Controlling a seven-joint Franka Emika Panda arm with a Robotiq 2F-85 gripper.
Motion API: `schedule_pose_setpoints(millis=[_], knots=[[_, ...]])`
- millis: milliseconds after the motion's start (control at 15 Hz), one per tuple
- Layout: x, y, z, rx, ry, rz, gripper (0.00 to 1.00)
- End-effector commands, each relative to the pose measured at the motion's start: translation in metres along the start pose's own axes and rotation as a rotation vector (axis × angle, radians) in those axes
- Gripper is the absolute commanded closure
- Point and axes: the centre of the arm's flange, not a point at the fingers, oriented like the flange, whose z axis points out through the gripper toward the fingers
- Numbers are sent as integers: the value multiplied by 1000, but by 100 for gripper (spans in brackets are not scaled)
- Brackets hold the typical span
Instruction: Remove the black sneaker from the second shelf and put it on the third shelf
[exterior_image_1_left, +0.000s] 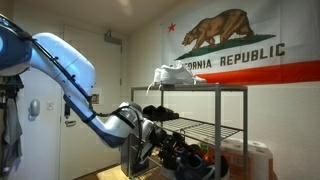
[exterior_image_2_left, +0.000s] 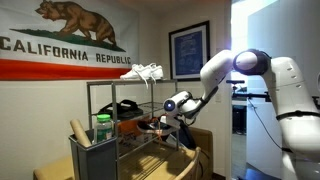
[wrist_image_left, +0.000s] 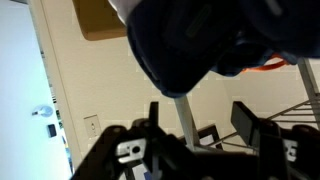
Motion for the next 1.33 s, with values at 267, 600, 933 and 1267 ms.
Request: schedule_pose_setpoints(millis=[267, 600, 933, 1267], knots=[[35, 7, -27, -80, 46, -76, 0], [73, 16, -58, -89, 35, -201, 0], [111, 28, -85, -91, -89, -362, 0], [156, 40, -115, -58, -215, -456, 0]])
